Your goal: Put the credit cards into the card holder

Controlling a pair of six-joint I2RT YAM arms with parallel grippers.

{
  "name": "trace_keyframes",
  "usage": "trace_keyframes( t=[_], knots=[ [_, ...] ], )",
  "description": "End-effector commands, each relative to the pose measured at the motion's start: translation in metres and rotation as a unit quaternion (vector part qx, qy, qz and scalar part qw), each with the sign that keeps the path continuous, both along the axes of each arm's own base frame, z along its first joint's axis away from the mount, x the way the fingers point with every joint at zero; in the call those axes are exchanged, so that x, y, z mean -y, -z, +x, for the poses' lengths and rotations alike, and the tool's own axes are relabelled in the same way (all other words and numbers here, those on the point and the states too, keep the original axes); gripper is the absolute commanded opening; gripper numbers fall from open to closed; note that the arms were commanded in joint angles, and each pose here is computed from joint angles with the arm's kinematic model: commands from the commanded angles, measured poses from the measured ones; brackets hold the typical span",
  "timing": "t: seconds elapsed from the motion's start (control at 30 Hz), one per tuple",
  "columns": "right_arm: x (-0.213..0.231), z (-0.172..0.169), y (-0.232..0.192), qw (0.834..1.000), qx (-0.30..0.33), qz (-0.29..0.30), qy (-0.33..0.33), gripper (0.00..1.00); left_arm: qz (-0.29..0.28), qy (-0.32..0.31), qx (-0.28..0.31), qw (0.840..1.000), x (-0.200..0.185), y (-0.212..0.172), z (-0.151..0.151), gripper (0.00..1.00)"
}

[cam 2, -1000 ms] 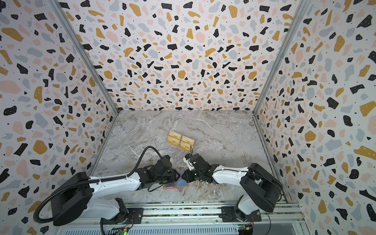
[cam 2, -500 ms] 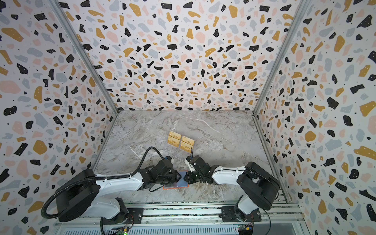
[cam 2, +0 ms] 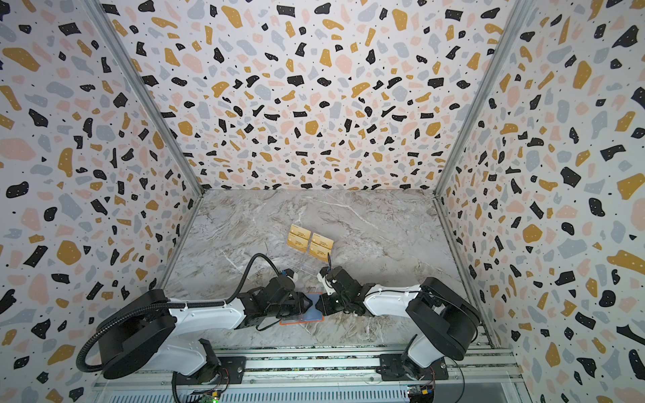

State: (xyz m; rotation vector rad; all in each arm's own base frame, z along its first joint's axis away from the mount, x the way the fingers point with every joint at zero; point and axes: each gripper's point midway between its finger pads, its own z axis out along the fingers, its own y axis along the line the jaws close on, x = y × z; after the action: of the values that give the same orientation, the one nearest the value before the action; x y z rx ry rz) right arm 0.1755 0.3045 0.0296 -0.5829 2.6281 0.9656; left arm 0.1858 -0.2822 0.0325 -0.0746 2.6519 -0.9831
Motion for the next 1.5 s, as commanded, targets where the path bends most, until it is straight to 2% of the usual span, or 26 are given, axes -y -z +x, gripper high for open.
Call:
trace_keyframes(
  t=[0.0, 0.27, 0.63, 1.0, 1.47],
  knots=[
    [0.003, 0.0, 0.005, 1.0, -0.008, -0.014, 0.005, 0.16, -0.042, -0.002, -0.014, 0.999, 0.002, -0.003, -0.004, 0.4],
    [0.002, 0.0, 0.005, 1.0, -0.01, -0.013, 0.003, 0.16, -0.129, -0.004, -0.015, 0.992, 0.008, -0.019, -0.004, 0.41],
    [0.0, 0.002, 0.001, 1.0, -0.007, -0.007, 0.003, 0.16, -0.171, -0.008, -0.013, 0.985, 0.007, -0.025, -0.001, 0.41],
    [-0.002, 0.006, -0.008, 1.0, 0.003, -0.001, 0.01, 0.15, -0.163, -0.002, -0.014, 0.986, 0.005, -0.013, -0.001, 0.37],
    [0.003, 0.01, -0.024, 0.999, 0.026, 0.011, 0.027, 0.15, -0.149, -0.003, -0.014, 0.989, 0.001, -0.005, -0.002, 0.17]
  ],
)
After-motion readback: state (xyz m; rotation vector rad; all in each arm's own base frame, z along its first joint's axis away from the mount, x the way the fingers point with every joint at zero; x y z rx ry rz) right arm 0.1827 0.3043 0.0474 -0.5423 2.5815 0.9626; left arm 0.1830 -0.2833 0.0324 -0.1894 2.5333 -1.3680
